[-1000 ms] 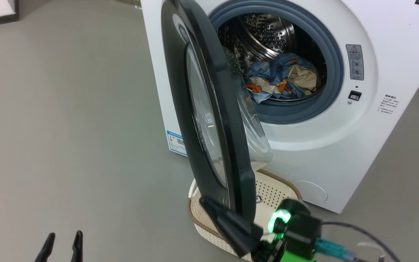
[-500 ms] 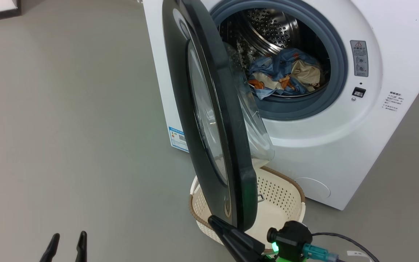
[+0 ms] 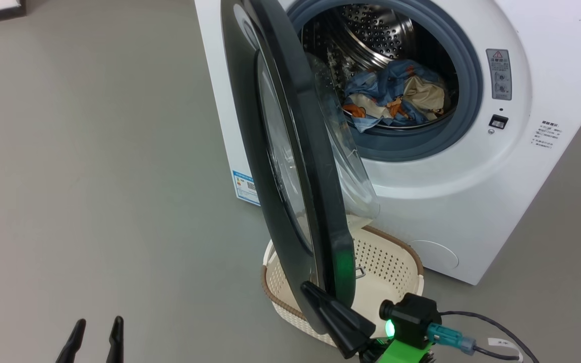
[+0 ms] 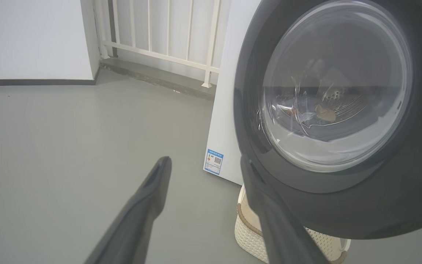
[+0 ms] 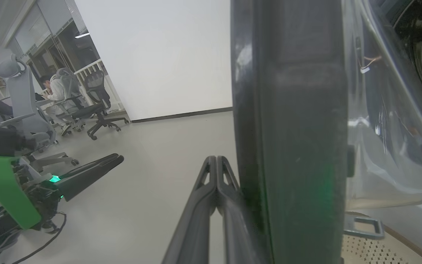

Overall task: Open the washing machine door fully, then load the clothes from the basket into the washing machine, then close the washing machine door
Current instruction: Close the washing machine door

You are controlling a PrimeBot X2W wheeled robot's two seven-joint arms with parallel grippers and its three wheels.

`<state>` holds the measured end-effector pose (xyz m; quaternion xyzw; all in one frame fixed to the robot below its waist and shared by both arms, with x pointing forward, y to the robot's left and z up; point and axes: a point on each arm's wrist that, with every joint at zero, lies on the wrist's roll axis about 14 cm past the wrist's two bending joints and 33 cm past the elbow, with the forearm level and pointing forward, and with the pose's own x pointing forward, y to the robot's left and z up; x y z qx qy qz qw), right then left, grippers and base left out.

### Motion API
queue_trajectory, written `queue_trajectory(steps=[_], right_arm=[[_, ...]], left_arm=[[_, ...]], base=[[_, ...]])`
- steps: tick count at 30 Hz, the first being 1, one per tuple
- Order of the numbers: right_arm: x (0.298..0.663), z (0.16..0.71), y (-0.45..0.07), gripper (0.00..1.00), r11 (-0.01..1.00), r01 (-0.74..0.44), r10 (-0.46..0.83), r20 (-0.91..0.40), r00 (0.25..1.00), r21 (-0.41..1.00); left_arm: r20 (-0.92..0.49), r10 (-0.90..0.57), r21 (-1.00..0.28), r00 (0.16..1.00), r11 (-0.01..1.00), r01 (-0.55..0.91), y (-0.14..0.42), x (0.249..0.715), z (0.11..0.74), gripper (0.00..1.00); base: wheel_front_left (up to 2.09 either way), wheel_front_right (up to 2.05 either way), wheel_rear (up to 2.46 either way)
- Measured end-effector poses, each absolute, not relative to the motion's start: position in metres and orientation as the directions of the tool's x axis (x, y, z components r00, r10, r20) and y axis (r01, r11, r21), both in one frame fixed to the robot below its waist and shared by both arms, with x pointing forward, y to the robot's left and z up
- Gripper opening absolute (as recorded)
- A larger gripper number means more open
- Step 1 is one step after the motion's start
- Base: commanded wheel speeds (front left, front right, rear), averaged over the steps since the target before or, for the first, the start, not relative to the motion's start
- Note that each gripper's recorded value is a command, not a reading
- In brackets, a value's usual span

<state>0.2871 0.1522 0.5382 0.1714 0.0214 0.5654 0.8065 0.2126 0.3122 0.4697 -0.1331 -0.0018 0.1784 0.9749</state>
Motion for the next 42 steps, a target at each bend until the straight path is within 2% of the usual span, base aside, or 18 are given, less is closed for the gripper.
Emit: queue_trajectory(steps=[14, 32, 42], right_arm=[[0.319, 0.536, 0.135, 0.0, 0.385, -0.866, 0.877, 0.165, 0.451, 0.319], [0.424, 0.54, 0.08, 0.0, 0.587, -0.763, 0.742, 0.197, 0.641, 0.271], [0.494, 0.548, 0.056, 0.0, 0.662, -0.705, 0.663, 0.24, 0.71, 0.254]], left_arm=[[-0.058, 0.306, -0.261, 0.95, 0.914, -0.311, 0.301, 0.233, 0.468, 1.0], [-0.043, 0.226, -0.268, 0.973, 0.936, -0.229, 0.278, 0.291, 0.476, 1.0], [-0.035, 0.186, -0.276, 0.982, 0.942, -0.188, 0.264, 0.329, 0.479, 1.0]], base=[[0.0, 0.0, 0.0], [0.0, 0.0, 0.0], [0.0, 0.0, 0.0]])
